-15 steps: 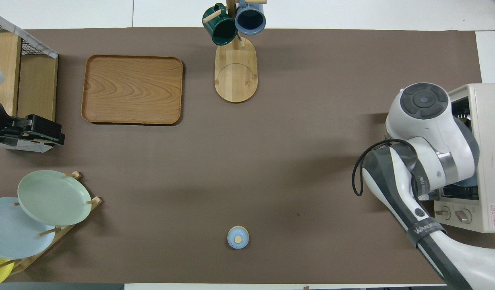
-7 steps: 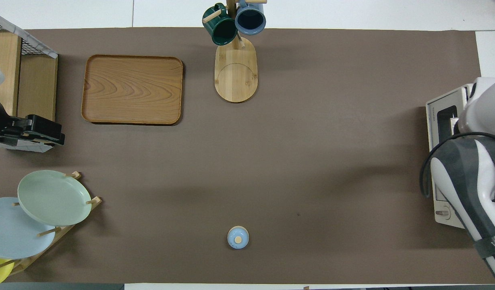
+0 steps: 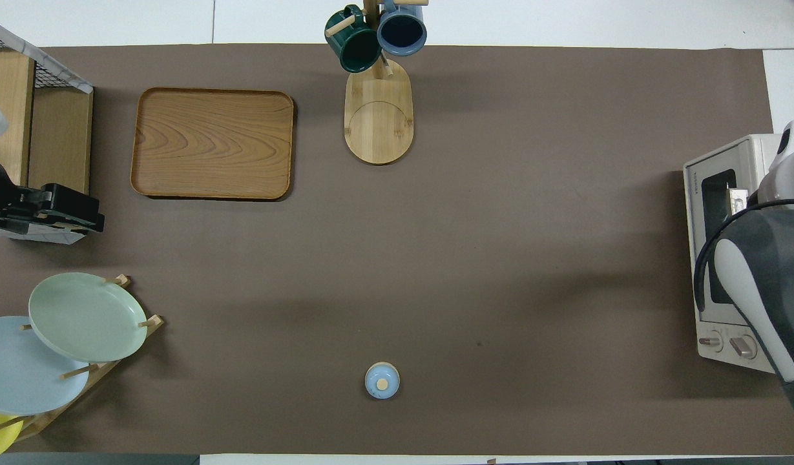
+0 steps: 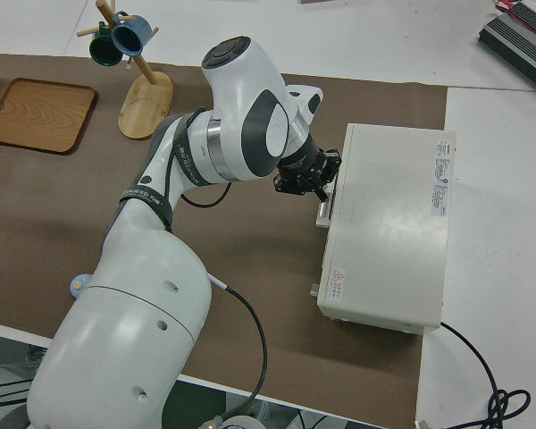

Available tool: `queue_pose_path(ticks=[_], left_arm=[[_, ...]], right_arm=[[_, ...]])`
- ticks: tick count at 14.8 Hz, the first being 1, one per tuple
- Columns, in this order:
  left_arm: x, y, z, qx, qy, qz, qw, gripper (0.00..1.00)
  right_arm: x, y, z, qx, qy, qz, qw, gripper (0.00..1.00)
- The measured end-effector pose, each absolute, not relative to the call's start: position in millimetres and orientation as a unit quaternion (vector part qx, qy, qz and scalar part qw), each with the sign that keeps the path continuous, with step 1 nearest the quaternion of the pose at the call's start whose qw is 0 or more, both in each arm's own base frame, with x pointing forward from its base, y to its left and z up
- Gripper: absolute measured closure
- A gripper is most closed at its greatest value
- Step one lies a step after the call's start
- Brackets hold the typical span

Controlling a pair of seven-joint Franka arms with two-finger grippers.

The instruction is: Put eggplant into oven

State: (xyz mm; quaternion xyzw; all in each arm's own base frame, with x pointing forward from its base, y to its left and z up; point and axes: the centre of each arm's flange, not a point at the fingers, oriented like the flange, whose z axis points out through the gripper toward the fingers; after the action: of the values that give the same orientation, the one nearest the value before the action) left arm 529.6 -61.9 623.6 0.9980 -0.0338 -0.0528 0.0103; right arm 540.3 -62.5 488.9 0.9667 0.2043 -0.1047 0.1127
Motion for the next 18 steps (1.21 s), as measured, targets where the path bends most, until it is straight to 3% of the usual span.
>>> queue_pose_path(ticks=[2, 7, 13, 14, 18], left_arm=[[530, -62, 624, 0.998, -0.034, -0.053, 0.01, 0.0], [530, -62, 624, 0.998, -0.034, -0.053, 0.01, 0.0], [530, -62, 624, 0.998, -0.034, -0.053, 0.01, 0.0], [530, -62, 624, 0.998, -0.034, -0.053, 0.01, 0.0], [530, -62, 624, 0.998, -0.034, -0.053, 0.01, 0.0]], right_arm=[[546, -50, 520, 0.974, 0.193, -0.083, 0.081, 0.81], [543, -37, 563, 0.986, 0.143, -0.081, 0.031, 0.66], [540, -18, 579, 0.991, 0.105, -0.085, 0.023, 0.05], [540, -16, 580, 0.99, 0.107, -0.084, 0.022, 0.0], [536, 10, 595, 0.989, 0.122, -0.078, 0.025, 0.0]])
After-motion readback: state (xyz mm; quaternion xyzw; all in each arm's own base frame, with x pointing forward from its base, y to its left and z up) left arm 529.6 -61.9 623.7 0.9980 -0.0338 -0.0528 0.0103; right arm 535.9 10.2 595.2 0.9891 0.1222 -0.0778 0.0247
